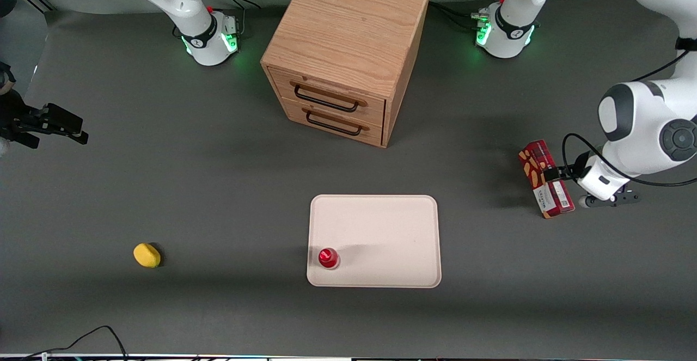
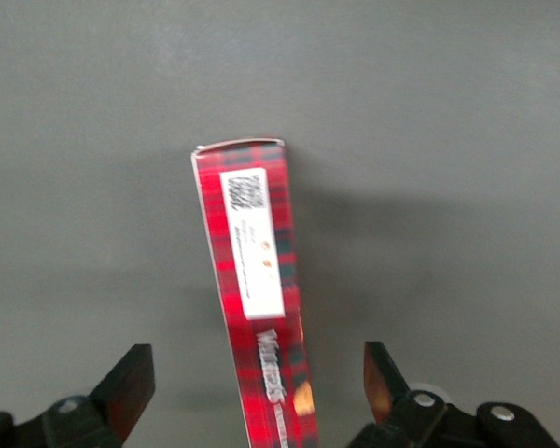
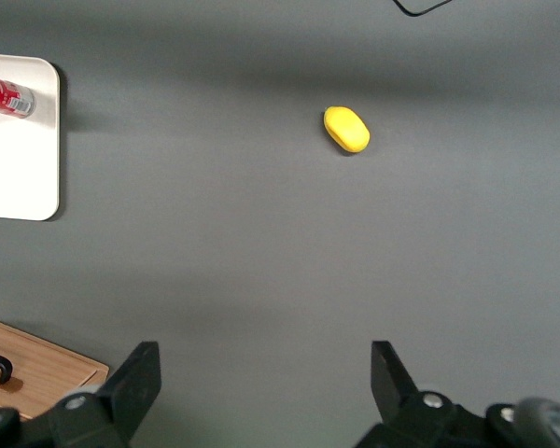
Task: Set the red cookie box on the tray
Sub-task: 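Close the left gripper on the cookie box's end, then lift the cookie box upright with the left gripper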
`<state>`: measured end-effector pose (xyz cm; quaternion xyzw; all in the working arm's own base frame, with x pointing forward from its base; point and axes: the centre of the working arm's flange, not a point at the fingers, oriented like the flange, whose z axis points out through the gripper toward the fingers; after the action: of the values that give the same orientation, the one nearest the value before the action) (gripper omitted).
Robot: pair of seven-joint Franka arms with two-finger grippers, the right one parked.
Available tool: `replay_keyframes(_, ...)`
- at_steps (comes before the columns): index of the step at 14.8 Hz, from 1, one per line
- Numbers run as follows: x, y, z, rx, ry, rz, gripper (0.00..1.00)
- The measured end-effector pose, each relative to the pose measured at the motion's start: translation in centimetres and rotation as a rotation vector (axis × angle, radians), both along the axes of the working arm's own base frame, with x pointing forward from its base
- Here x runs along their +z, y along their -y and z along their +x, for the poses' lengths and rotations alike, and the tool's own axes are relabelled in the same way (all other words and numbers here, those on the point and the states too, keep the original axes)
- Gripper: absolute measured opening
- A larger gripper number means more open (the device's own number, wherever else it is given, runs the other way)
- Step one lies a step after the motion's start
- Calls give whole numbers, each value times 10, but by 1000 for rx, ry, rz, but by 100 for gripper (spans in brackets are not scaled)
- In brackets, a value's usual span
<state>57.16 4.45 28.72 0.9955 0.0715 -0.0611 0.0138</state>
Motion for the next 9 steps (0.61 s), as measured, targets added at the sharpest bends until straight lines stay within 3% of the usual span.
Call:
replay_keyframes(6,-57,-2,-14,108,5,-30,98)
replay_keyframes(8,-62,-1,-16,116,-2,-35,93)
replay_keyframes(9,-62,-1,-17,118,-3,-35,86)
